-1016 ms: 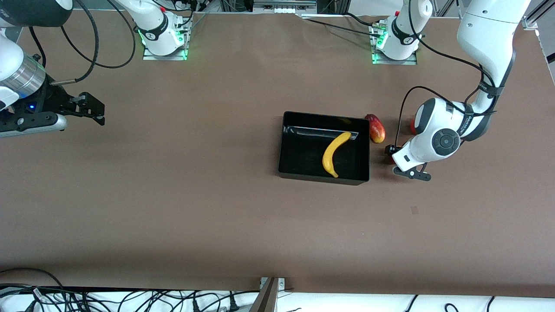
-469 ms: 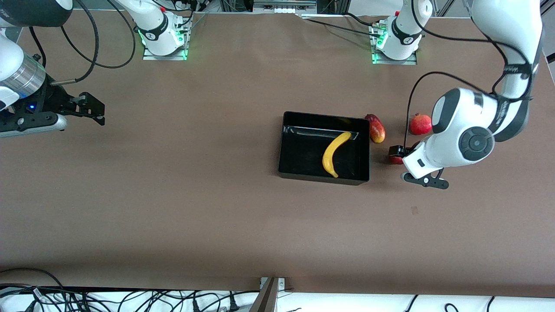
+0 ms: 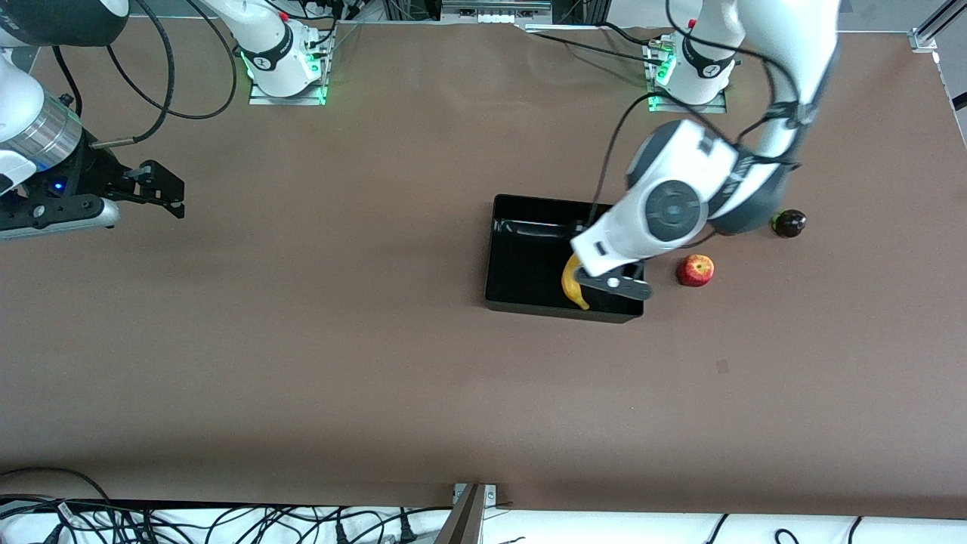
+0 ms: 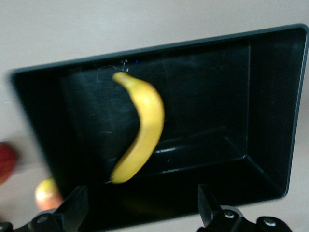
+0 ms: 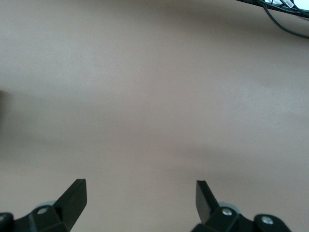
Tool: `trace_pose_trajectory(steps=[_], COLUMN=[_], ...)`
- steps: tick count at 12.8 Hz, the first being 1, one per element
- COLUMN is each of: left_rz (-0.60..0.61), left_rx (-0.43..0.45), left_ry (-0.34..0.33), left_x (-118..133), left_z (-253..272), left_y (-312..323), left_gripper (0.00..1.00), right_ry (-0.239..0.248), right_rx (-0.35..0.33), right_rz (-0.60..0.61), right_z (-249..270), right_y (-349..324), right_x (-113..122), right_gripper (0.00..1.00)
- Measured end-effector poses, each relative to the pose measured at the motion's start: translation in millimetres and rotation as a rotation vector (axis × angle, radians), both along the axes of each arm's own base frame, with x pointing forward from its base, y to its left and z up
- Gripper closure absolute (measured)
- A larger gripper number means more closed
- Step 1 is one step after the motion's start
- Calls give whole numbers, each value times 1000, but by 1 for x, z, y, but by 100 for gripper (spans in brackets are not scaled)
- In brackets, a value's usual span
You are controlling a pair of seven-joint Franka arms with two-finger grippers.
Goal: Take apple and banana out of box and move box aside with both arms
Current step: 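Reach the left gripper into the tray and grasp the yellow banana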
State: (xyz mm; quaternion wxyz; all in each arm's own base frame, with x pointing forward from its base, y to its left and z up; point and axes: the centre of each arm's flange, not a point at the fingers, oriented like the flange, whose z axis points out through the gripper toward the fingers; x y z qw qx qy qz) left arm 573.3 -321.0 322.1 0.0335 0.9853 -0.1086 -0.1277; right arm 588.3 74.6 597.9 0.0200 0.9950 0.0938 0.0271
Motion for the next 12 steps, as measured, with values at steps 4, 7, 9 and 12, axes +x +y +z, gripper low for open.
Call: trace_pose_trajectory(steps=[4,7,9,12], left_rz=[88,137,151,157], left_rx=[59,50,40,37], left_ry=[-1,-65,-73,-71], left_x=[-23,-45,-51,-52], left_z=[-64,-100,-122,-135], left_y=[-7,-16,-15,-13], left_gripper=[0,0,0,0], right_ry=[0,0,0,0], right_rx=[0,0,0,0], right_rz=[5,9,9,9], right_z=[0,0,0,0], right_y=[3,5,5,5], right_x=[0,-1,-1,-1], right_gripper=[0,0,0,0])
